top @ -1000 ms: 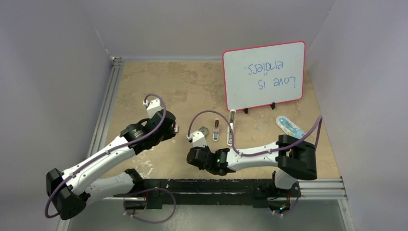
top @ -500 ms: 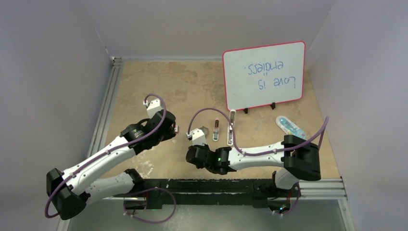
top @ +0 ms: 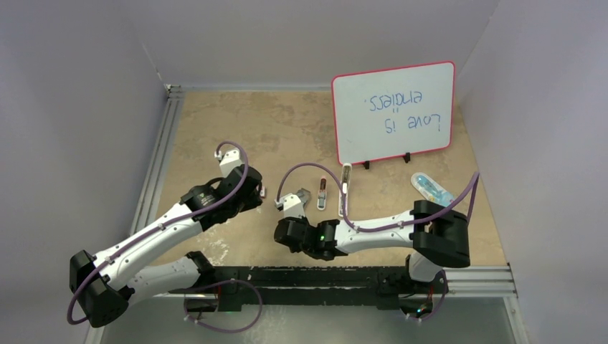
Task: Load the staples into the stapler
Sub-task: Adjust the staple in the stapler.
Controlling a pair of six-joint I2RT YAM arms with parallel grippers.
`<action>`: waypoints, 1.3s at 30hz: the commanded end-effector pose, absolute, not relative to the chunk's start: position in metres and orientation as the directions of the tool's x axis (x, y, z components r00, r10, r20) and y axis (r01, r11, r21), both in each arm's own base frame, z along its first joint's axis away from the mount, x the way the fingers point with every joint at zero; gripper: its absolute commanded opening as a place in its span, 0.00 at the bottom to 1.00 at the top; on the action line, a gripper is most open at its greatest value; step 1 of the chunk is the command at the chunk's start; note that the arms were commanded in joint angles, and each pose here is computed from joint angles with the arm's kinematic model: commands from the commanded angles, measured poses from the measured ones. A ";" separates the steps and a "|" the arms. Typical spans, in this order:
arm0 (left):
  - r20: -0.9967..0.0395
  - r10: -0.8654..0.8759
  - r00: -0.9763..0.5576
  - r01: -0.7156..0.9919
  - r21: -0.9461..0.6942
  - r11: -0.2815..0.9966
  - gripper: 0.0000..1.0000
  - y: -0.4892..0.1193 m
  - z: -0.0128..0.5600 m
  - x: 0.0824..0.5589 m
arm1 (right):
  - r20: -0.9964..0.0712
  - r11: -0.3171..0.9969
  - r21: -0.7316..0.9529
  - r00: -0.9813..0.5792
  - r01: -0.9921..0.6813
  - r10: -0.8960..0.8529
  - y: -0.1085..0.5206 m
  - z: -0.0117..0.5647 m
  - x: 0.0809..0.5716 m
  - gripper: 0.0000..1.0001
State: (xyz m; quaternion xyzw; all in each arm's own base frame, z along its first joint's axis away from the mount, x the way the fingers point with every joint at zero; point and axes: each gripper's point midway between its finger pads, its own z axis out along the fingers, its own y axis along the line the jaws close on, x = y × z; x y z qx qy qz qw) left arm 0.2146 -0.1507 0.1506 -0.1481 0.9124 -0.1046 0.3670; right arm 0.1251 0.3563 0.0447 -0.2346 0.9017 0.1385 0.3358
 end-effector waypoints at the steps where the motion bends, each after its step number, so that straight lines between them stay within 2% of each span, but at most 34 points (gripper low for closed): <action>1: -0.647 -0.357 -0.674 -0.191 -0.315 0.930 0.26 -0.150 0.153 0.217 | -0.673 0.853 0.130 -0.677 -0.505 -0.297 0.365 0.050 0.124 0.30; 31: -0.647 -0.359 -0.672 -0.190 -0.318 0.929 0.26 -0.151 0.153 0.217 | -0.635 0.882 0.082 -0.706 -0.465 -0.313 0.350 0.029 0.126 0.31; 39: -0.647 -0.358 -0.674 -0.191 -0.315 0.930 0.26 -0.151 0.152 0.218 | -0.685 0.878 0.121 -0.679 -0.463 -0.263 0.358 0.060 0.133 0.31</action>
